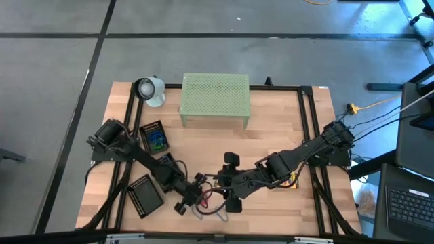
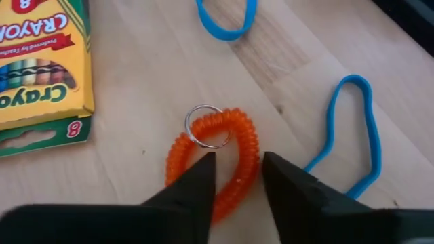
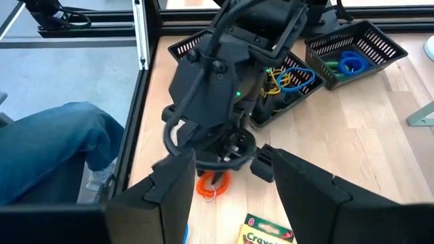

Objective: Pick & Place Office Desk Supplies
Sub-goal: Put the red spring rubber band into the top black bin

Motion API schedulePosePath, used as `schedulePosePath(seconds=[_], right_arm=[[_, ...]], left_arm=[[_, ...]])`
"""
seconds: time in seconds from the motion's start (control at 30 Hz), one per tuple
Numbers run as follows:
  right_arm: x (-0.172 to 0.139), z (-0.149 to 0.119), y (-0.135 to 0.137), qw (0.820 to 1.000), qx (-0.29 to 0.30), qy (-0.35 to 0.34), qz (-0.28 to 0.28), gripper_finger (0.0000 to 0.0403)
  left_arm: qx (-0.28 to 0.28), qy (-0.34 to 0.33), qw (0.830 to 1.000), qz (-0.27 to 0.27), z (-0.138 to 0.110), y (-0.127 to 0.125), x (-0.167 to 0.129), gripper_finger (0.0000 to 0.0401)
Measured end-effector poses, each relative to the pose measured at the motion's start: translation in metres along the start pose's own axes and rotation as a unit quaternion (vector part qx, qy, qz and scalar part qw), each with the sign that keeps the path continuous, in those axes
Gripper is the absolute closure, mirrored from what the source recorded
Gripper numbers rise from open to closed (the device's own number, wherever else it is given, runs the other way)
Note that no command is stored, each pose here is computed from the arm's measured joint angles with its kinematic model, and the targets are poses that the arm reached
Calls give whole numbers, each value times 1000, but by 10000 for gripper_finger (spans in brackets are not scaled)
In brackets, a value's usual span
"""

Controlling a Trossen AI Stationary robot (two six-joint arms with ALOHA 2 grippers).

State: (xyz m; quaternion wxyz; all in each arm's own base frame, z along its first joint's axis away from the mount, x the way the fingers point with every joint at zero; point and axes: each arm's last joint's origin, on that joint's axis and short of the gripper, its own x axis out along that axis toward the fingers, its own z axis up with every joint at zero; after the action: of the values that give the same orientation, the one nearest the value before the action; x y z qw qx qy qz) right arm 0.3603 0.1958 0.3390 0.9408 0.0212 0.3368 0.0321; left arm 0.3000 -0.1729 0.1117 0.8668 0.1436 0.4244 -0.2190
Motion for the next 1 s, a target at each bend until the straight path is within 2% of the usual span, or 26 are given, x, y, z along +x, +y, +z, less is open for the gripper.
schedulePosePath(seconds=[0.13, 0.2, 0.4, 0.5, 0.67, 0.8, 1.0], right_arm=[[0, 0, 0, 1000, 0, 1, 2, 204], [0, 0, 0, 1000, 0, 1, 2, 204], [0, 0, 0, 1000, 0, 0, 2, 204], [0, 0, 0, 1000, 0, 0, 2, 204], [0, 0, 0, 1000, 0, 0, 2, 204], [0, 0, 0, 1000, 0, -1, 2, 204], [0, 0, 0, 1000, 0, -1, 2, 204]], left_arm=[[6, -3, 1000, 6, 1, -3, -2, 360], [0, -4, 1000, 4, 2, -3, -3, 384], [-66, -26, 997, 43, 10, 2, -13, 384], [-95, -60, 991, 73, 26, 5, -32, 384], [-121, -75, 982, 123, 34, 10, -66, 385], [-171, -74, 966, 179, 33, 15, -101, 385], [-252, -88, 928, 260, 21, 22, -160, 385]])
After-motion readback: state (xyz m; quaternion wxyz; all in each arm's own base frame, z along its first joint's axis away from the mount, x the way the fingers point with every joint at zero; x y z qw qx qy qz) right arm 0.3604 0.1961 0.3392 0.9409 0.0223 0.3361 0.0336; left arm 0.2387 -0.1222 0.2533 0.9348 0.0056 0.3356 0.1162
